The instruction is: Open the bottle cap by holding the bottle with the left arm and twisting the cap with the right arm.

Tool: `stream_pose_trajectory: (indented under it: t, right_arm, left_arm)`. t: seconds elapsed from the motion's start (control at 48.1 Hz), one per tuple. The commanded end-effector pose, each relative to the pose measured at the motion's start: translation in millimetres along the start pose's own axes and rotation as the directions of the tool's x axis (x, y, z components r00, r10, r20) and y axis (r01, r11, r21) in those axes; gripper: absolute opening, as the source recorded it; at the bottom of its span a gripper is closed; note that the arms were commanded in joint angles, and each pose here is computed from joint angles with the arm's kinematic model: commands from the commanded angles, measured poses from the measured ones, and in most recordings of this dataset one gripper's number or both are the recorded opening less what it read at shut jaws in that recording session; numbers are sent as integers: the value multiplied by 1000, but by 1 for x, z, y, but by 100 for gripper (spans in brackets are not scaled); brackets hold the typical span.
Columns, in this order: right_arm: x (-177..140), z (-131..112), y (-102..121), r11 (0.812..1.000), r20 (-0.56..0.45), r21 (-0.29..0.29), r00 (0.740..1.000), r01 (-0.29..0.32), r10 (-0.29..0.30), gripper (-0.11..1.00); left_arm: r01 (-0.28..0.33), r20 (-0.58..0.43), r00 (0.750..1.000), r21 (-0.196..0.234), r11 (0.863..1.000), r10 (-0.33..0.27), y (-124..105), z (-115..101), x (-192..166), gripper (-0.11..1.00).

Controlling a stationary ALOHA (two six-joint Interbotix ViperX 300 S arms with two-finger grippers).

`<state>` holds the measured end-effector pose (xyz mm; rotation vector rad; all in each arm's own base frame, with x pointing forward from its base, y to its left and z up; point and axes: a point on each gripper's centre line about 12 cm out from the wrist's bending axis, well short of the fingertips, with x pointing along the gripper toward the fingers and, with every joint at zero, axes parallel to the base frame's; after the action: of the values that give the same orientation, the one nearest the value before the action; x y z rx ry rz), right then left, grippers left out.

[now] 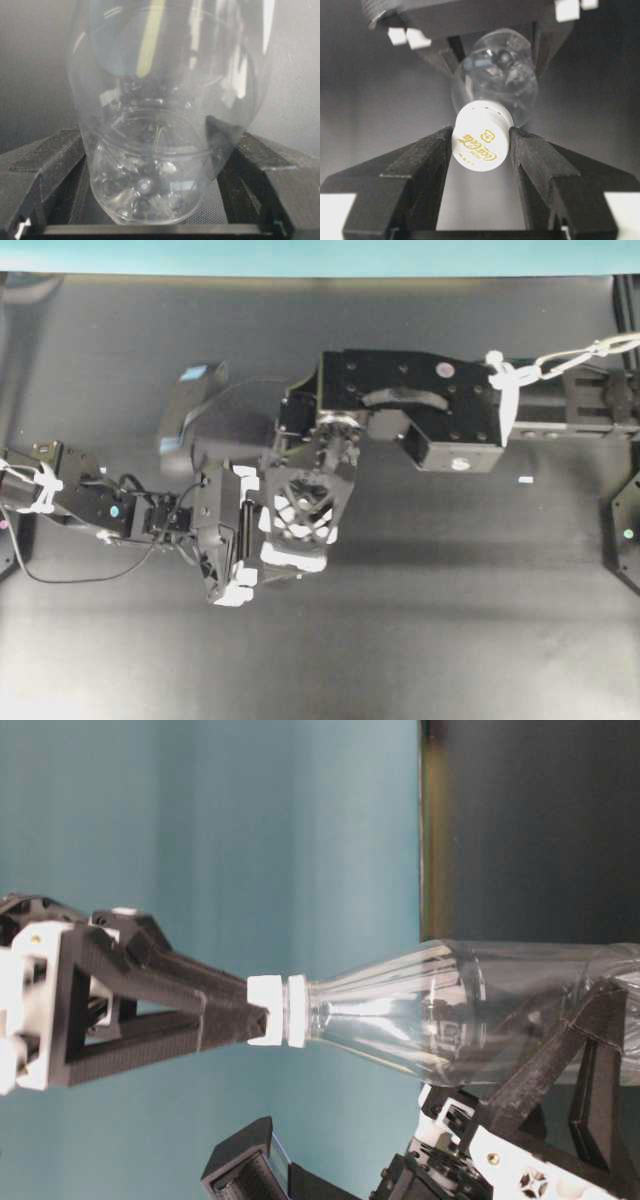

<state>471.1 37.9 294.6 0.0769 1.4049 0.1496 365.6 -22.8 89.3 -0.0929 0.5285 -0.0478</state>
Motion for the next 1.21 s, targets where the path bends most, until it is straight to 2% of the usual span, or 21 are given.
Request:
stream_pose_trajectory:
  t: [0.0, 0.083, 0.166, 0.187, 0.333, 0.416, 0.665, 0.81, 0.935, 1.185]
  right_arm:
    - [-6, 1, 8, 992, 4, -123, 1000, -2, 3, 37]
    - [-7, 3, 8, 973, 7, -229, 1000, 0, 2, 37]
    - [-8, 5, 9, 945, 12, -327, 1000, 5, -1, 37]
    - [-7, 5, 10, 933, 12, -360, 1000, 6, -2, 37]
    - [-7, 5, 9, 882, 15, -471, 1000, 16, -10, 37]
    - [-7, 5, 9, 864, 15, -503, 1000, 16, -10, 37]
    - [-7, 3, 9, 863, 9, -505, 1000, 14, -11, 37]
    - [-5, 2, 10, 869, 11, -495, 1000, 8, -4, 37]
    - [-3, 1, 9, 884, 25, -466, 1000, 19, -8, 37]
    - [-4, -4, 9, 890, 39, -455, 999, 29, -13, 38]
  left_arm:
    - [9, -50, 999, 5, 1000, -9, -4, -14, 1, 81]
    - [8, -50, 999, 4, 1000, -7, -4, -14, 1, 81]
    - [8, -50, 999, 4, 1000, -7, -4, -14, 1, 81]
    - [9, -50, 999, 5, 1000, -9, -4, -14, 1, 81]
    - [9, -49, 999, 5, 1000, -9, -4, -13, 2, 81]
    - [9, -49, 999, 1, 1000, -9, -4, -13, 2, 81]
    - [9, -41, 999, -1, 1000, -9, -4, -10, 3, 81]
    - [9, -41, 999, -2, 1000, -10, -5, -10, 4, 81]
    - [9, -41, 999, -4, 1000, -10, -5, -10, 4, 81]
    - [9, -46, 999, -4, 1000, -9, -4, -11, 4, 81]
